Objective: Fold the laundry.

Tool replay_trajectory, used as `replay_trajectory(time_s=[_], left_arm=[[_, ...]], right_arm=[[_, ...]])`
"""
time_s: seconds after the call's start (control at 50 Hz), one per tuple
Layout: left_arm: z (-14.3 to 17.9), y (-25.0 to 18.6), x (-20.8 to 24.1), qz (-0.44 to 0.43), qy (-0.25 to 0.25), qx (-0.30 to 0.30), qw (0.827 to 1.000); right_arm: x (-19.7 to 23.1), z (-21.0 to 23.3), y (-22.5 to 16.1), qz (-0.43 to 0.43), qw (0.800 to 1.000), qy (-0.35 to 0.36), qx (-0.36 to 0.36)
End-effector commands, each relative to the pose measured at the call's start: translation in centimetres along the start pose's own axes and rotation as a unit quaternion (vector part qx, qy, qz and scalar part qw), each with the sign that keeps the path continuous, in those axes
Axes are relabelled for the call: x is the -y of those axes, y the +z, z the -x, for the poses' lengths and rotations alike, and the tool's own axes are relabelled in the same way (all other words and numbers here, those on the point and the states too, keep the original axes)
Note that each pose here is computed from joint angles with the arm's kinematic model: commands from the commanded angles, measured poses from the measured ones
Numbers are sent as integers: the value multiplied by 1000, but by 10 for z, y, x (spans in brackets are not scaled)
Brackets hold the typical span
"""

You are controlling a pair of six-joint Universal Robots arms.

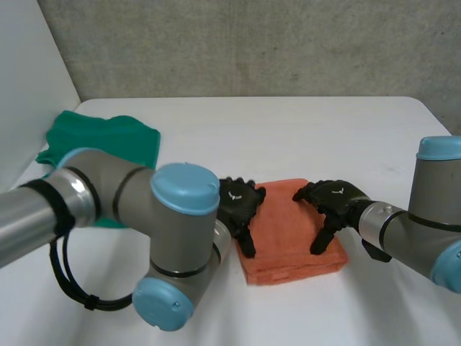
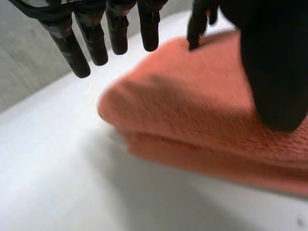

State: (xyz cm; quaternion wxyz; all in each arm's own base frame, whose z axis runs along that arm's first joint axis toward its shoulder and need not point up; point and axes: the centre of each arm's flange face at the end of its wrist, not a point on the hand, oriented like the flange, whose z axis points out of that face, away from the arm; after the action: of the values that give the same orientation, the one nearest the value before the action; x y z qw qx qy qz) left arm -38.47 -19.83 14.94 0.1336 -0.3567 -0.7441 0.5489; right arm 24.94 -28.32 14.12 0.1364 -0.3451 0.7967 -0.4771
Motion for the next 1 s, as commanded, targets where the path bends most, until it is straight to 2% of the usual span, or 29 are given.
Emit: replay_trajectory(time_s=[0.02, 0.08, 0.14, 0.3, 0.52, 0.8, 1.0], left_arm=[[8, -25, 43, -63, -4, -3, 998], [10, -34, 60, -89, -7, -22, 996], [19, -41, 75, -111, -10, -37, 993], [23, -62, 99, -156, -4, -114, 981], [20, -75, 107, -165, -2, -156, 974], [28, -70, 94, -142, -10, -145, 979], [34, -68, 93, -140, -13, -138, 980]], right_arm=[[15, -8, -25, -47, 998, 3, -33], [18, -31, -42, -74, 993, 45, -86], [14, -42, -53, -76, 987, 88, -111], [-17, -35, -64, -30, 983, 151, -100], [-43, -12, -58, 1, 984, 179, -25], [-44, -17, -32, -37, 988, 151, -26], [-48, -8, -19, -26, 989, 147, -8]])
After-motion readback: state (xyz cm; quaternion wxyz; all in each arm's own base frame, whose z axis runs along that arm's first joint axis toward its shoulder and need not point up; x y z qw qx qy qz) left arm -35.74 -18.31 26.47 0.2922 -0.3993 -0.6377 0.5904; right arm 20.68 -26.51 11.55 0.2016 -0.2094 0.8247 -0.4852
